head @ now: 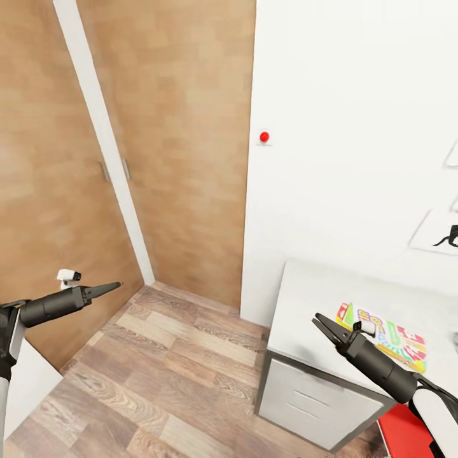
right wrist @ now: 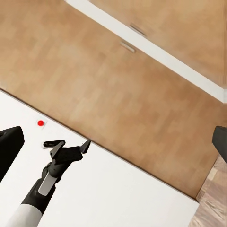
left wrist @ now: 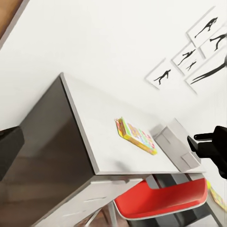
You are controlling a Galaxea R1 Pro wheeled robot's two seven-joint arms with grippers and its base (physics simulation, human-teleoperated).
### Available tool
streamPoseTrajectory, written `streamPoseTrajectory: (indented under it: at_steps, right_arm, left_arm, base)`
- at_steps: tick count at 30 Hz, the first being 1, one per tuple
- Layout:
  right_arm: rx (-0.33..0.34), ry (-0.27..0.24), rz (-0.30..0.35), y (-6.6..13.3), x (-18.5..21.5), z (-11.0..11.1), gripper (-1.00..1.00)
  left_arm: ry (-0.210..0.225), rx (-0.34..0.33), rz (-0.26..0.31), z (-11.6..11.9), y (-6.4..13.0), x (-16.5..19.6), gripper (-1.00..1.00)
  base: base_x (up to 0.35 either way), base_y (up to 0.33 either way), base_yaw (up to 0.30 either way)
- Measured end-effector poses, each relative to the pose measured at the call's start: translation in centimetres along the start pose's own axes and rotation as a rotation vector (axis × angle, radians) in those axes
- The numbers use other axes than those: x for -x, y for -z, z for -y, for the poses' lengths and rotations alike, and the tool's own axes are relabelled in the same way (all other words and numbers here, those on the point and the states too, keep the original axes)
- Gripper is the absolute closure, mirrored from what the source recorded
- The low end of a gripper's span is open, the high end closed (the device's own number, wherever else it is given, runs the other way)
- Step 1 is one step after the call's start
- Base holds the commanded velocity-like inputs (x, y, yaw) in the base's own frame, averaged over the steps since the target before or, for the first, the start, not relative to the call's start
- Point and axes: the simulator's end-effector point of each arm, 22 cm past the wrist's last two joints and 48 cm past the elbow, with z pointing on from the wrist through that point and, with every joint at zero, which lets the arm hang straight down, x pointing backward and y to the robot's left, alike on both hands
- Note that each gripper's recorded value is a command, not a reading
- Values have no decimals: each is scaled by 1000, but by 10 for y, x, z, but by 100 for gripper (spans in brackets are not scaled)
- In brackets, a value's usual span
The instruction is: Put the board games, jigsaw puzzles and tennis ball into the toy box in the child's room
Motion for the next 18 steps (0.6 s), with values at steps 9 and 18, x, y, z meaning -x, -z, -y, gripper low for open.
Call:
streamPoseTrajectory:
  at_steps: [9,18]
  right_arm:
    - [6,6,3,0,2,-4,-100]
    - [12,13,6,1,3,-8,-100]
  left_arm:
    - [-7,-2,5,4,1,3,-100]
    - [-15,-5,10,8,3,6,-100]
  base:
    - [-6,0,-219]
    - [123,57,-227]
